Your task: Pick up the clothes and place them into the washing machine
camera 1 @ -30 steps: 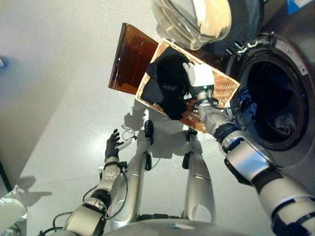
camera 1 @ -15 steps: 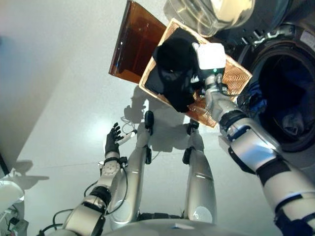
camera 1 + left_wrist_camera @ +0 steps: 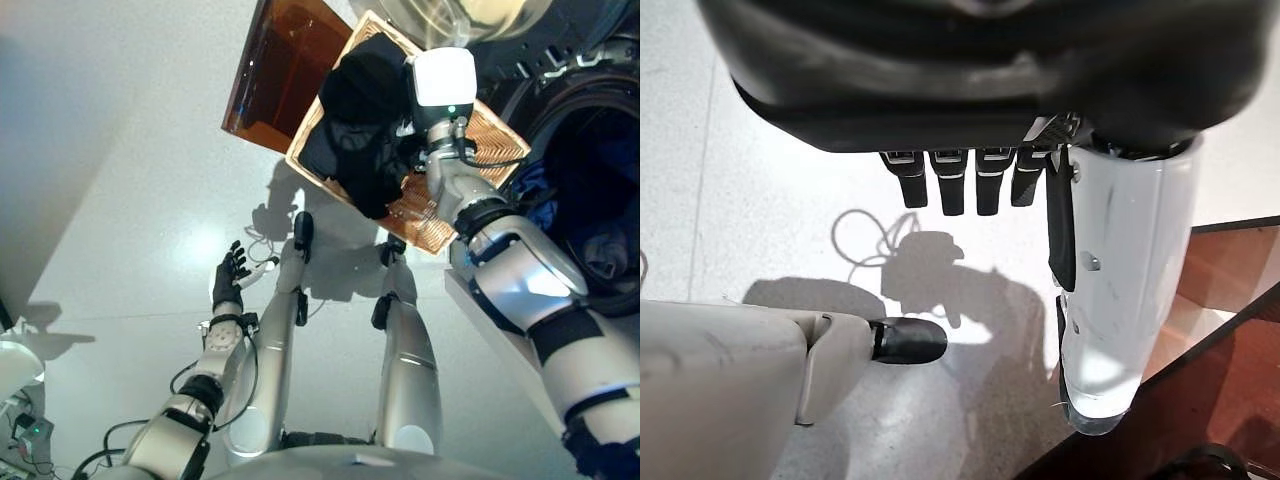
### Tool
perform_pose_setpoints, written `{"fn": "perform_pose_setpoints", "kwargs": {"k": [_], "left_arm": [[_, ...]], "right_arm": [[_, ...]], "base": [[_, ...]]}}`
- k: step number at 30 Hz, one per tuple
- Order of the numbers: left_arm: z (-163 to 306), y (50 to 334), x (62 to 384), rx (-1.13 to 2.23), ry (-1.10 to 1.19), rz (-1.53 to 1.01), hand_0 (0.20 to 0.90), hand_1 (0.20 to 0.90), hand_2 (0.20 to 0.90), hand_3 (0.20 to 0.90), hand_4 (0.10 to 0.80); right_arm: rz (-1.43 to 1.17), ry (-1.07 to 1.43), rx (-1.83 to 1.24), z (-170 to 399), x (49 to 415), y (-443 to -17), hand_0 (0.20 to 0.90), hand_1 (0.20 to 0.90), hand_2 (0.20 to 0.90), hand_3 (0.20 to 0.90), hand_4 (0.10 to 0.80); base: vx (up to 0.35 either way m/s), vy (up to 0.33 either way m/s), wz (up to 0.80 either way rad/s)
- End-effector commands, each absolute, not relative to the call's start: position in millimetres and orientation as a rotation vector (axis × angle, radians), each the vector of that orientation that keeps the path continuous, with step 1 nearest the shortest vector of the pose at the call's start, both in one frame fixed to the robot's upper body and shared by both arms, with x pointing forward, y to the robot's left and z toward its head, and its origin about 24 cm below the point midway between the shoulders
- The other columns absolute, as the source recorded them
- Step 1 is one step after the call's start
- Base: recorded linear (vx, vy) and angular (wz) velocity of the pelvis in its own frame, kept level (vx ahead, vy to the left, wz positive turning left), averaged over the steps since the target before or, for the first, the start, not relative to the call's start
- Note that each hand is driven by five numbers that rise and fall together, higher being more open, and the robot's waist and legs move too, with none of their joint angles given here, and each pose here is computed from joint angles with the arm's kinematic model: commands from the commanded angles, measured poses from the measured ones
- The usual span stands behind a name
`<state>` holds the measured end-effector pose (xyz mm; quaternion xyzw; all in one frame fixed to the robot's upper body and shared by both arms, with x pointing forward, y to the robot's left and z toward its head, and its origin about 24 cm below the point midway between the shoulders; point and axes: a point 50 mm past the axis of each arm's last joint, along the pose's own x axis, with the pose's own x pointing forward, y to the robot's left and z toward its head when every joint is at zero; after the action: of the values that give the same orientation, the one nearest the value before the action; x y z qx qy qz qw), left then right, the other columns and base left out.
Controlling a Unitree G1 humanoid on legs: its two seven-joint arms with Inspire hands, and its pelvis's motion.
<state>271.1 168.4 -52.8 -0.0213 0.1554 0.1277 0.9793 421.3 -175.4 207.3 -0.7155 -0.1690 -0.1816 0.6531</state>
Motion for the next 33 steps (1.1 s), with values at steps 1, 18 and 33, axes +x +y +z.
{"fn": "perform_pose_setpoints", "kwargs": {"k": [1,18,33], "left_arm": [[-45,180,270,-0.053,0.248,0.304,0.9,0.9,0.9,0.9,0.8],[-49,184,266,-0.045,0.266,0.33,0.9,0.9,0.9,0.9,0.8],[-69,195,250,-0.009,0.369,0.395,0.9,0.9,0.9,0.9,0.8]], "right_arm": [[-0.543,-0.511,-1.595,281,423,-173,0.2,0.2,0.2,0.2,0.3],[-0.581,-0.542,-1.584,278,421,-171,0.2,0.2,0.2,0.2,0.3],[-0.571,-0.595,-1.176,262,415,-167,0.2,0.2,0.2,0.2,0.3]], "base": [[0.0,0.0,0.0],[0.0,0.0,0.0],[0.011,0.003,-0.04]]}}
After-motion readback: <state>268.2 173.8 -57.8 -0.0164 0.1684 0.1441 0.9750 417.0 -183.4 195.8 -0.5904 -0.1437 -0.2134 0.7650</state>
